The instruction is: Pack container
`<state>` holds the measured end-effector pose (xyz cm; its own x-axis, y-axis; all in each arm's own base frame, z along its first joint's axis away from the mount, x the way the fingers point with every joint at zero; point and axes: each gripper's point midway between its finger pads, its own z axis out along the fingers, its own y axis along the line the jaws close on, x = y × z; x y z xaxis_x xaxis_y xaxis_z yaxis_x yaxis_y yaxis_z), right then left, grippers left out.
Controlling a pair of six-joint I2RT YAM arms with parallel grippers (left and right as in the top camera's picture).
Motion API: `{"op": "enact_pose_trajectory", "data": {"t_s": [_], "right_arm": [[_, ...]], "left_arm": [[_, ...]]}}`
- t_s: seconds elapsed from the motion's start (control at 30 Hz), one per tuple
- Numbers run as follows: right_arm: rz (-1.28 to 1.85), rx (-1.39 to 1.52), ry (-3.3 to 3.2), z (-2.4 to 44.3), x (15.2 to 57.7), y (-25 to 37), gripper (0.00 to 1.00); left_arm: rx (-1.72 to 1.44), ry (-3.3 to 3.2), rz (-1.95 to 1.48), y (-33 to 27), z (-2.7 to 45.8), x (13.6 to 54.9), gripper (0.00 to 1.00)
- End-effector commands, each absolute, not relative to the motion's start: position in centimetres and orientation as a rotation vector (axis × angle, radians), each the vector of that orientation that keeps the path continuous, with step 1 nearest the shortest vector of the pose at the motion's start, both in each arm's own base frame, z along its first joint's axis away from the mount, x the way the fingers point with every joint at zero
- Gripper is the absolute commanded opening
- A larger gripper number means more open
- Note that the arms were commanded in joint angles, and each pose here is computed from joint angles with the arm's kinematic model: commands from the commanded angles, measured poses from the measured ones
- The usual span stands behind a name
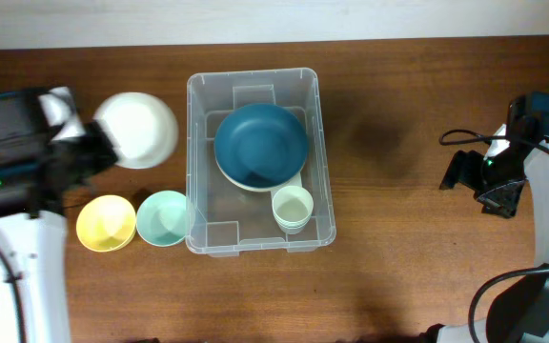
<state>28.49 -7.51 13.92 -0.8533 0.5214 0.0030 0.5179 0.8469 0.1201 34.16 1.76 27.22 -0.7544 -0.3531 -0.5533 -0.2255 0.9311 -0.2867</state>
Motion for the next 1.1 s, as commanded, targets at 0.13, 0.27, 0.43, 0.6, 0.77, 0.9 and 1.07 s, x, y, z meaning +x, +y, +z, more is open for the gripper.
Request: {"op": "enact_pose_trajectory", "data": {"t_s": [0.13, 0.27, 0.43, 0.6, 0.77, 0.9, 1.07], "right_arm": [[0.188, 0.812, 2.983, 14.3, 28.5, -7.2, 0.85], [0.189, 0.814, 2.987, 14.3, 28.4, -7.2, 0.84], [0.189, 0.814, 2.987, 14.3, 28.4, -7.2, 0.84], [0.189, 0.814, 2.986, 14.3, 28.4, -7.2, 0.84], [0.189, 0.814, 2.987, 14.3, 28.4, -7.2, 0.84], [0.189, 0.814, 2.987, 14.3, 28.4, -7.2, 0.84], [0.189, 0.814, 2.987, 14.3, 28.4, -7.2, 0.84]], "left_arm": [[0.085, 2.71, -0.222, -9.7, 23.4, 30.6, 0.0], [0.222, 2.845, -0.092, -11.6, 19.5, 29.4, 0.01], [0.232, 2.934, -0.035, -11.4, 16.3, 29.2, 0.01], [0.234, 2.966, 0.0, -10.9, 14.9, 28.7, 0.01], [0.229, 2.984, 0.036, -10.3, 14.0, 28.3, 0.0], [0.232, 3.005, 0.047, -10.1, 13.1, 27.8, 0.0], [0.231, 2.996, 0.042, -10.2, 13.0, 28.0, 0.21]]}}
